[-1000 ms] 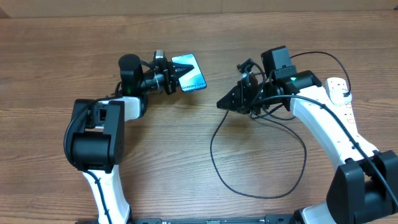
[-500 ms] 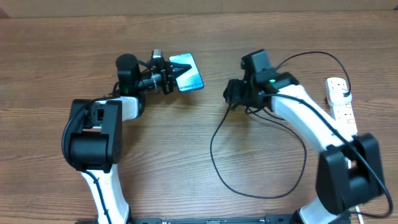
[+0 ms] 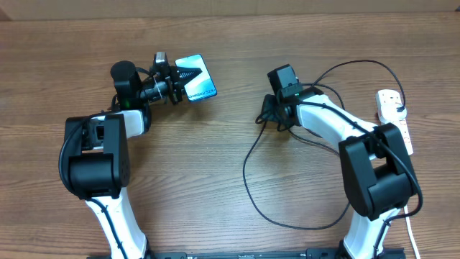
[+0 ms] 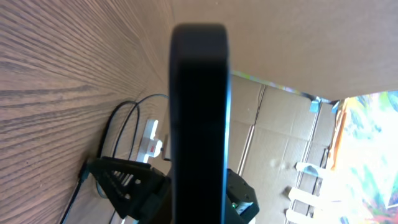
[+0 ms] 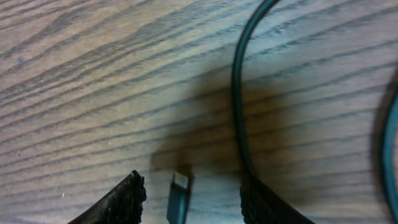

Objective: Plug charger to phone and switch on socket

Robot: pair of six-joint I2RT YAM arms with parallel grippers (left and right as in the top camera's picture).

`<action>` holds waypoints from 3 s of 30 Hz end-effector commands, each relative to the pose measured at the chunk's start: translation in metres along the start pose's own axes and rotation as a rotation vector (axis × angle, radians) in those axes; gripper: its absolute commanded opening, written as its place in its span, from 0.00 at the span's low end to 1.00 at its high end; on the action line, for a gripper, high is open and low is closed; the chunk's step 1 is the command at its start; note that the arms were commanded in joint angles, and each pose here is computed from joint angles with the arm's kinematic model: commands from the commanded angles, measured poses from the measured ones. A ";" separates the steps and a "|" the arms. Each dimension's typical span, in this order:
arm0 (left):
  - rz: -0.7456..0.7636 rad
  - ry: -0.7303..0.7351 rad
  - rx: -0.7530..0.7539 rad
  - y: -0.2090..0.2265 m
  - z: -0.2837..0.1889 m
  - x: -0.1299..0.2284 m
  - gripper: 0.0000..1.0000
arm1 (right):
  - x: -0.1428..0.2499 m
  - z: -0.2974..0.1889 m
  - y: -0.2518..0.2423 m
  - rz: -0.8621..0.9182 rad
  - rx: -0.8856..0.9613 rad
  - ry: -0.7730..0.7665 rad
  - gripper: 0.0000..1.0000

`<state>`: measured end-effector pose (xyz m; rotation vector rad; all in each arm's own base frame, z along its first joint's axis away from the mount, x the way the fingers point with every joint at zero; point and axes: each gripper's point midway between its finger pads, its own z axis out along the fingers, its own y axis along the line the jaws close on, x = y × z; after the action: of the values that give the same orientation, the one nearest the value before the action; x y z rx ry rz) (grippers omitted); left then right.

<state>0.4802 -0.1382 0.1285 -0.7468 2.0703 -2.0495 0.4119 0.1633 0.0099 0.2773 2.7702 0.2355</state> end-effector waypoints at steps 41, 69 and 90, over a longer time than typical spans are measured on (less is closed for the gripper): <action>0.076 0.039 0.017 -0.015 0.003 0.003 0.05 | 0.056 0.028 -0.015 -0.008 0.123 0.180 0.32; 0.072 0.039 0.017 -0.015 0.003 0.003 0.04 | 0.060 0.015 0.008 -0.024 0.026 0.266 0.35; 0.068 0.036 0.017 -0.015 0.003 0.002 0.04 | 0.058 0.022 0.005 -0.026 0.047 0.250 0.10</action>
<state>0.4802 -0.1390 0.1320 -0.7239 2.0736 -2.0576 0.3801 0.1882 0.0007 0.2332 2.9582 0.2749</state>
